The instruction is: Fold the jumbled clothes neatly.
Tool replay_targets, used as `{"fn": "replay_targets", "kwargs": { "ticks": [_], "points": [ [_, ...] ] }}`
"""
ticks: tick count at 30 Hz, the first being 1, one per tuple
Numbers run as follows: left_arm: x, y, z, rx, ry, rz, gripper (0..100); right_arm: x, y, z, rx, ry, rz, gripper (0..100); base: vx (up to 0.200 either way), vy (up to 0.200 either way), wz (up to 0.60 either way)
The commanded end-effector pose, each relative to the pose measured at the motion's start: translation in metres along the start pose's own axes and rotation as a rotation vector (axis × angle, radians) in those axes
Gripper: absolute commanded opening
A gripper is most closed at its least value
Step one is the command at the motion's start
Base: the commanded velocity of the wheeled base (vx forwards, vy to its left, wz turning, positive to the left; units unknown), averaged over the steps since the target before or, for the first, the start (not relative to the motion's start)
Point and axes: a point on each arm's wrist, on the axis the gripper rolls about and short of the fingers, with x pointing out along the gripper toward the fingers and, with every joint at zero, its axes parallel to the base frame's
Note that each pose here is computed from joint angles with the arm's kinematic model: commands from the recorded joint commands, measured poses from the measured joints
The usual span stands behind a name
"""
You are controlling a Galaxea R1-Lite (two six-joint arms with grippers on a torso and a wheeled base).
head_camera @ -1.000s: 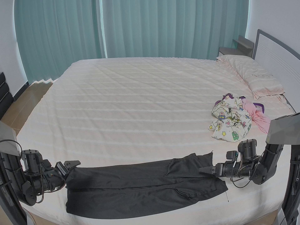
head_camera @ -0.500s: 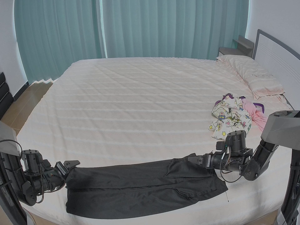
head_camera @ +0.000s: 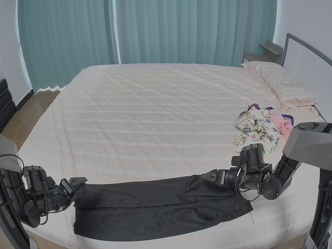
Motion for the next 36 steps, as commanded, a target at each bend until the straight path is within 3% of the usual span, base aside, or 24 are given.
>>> {"fn": "replay_targets", "kwargs": {
  "ticks": [1,11,17,22,31,32,36],
  "points": [
    [-0.001,0.003,-0.003,-0.008,0.015,0.015,100,0.005,0.002,-0.001,-0.005,-0.002,-0.004,100,0.0,0.2,0.0],
    [0.003,0.007,-0.005,-0.015,0.039,0.031,100,0.019,0.002,-0.004,-0.014,-0.009,-0.038,100,0.0,0.2,0.0],
    [0.003,0.008,-0.006,-0.016,0.043,0.033,100,0.026,-0.002,-0.007,-0.037,-0.014,-0.078,100,0.0,0.0,0.0],
    [0.005,0.01,-0.007,-0.017,0.052,0.042,100,0.032,-0.01,-0.009,-0.123,-0.024,-0.14,100,0.0,0.0,0.0],
    [0.006,0.01,-0.008,-0.012,0.053,0.044,100,0.038,-0.011,-0.01,-0.168,-0.013,-0.142,100,0.0,0.0,0.0],
    [0.006,0.01,-0.008,-0.014,0.052,0.044,100,0.038,-0.01,-0.009,-0.172,-0.011,-0.143,0,0.0,0.0,0.0],
    [0.006,0.01,-0.008,-0.014,0.052,0.044,100,0.038,-0.01,-0.008,-0.179,-0.006,-0.144,0,0.0,0.0,0.0]
  ]
}}
